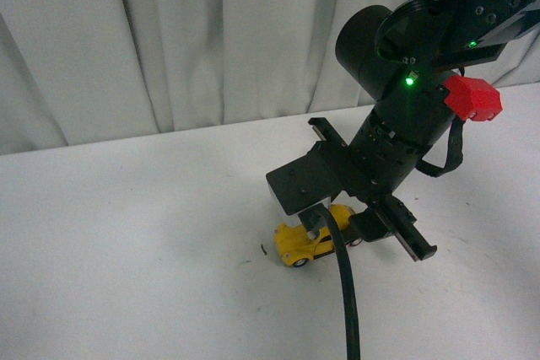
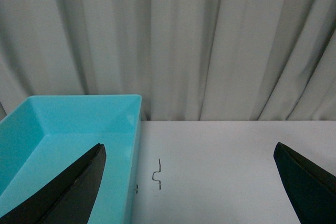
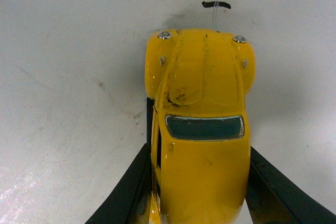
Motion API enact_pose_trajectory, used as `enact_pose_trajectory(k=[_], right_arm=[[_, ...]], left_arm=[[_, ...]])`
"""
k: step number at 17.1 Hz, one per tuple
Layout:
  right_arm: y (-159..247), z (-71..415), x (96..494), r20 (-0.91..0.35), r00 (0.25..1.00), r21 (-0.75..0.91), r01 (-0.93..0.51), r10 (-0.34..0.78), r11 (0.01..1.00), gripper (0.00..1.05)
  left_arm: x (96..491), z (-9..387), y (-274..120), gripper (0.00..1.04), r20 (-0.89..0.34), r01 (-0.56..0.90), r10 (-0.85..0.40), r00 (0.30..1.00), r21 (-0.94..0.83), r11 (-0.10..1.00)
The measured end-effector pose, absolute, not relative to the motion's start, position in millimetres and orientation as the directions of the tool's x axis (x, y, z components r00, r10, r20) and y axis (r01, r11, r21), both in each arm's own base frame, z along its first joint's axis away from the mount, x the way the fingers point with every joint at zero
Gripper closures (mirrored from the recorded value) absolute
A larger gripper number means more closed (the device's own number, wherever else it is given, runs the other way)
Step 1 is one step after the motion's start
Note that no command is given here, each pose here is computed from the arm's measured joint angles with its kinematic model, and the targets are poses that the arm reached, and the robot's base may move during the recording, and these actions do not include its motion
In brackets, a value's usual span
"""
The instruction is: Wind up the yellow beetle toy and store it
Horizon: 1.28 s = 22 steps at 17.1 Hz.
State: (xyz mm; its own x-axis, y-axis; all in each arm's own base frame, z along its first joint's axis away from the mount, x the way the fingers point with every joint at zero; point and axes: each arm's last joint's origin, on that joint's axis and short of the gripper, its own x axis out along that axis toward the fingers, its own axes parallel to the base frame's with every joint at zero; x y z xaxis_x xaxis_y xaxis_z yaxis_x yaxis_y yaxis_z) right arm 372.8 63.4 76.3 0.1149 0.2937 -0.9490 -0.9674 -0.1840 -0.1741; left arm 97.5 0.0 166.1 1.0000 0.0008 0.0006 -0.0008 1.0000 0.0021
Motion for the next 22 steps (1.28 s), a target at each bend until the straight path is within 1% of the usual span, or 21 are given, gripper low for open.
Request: enact_pose_trajectory(k=[6,7,15,21,22], right_arm=[[45,75,374,-0.941,0.120,-0.182,-0.968,0.316,-0.174,0.63],[35,73,373,-0.931,0.120,-0.187,-0.968,0.346,-0.168,0.63],[25,73,371,-0.929,0.131,-0.195,-0.968,0.345,-0.156,0.63],[-3,72,362,-0.928,0.156,-0.202,-0.974,0.339,-0.105,0.63],[-13,71,355,-0.928,0.156,-0.193,-0.978,0.339,-0.078,0.63]], left_arm=[[97,166,0,0.07,0.001,-0.001,0.001,1.000,0.002,1.000],[97,166,0,0.07,0.001,0.000,0.000,1.000,0.002,1.000],[97,166,0,0.07,0.001,-0.001,0.001,1.000,0.002,1.000],[97,166,0,0.07,0.001,-0.001,0.001,1.000,0.002,1.000],[97,166,0,0.07,0.001,-0.001,0.001,1.000,0.002,1.000]])
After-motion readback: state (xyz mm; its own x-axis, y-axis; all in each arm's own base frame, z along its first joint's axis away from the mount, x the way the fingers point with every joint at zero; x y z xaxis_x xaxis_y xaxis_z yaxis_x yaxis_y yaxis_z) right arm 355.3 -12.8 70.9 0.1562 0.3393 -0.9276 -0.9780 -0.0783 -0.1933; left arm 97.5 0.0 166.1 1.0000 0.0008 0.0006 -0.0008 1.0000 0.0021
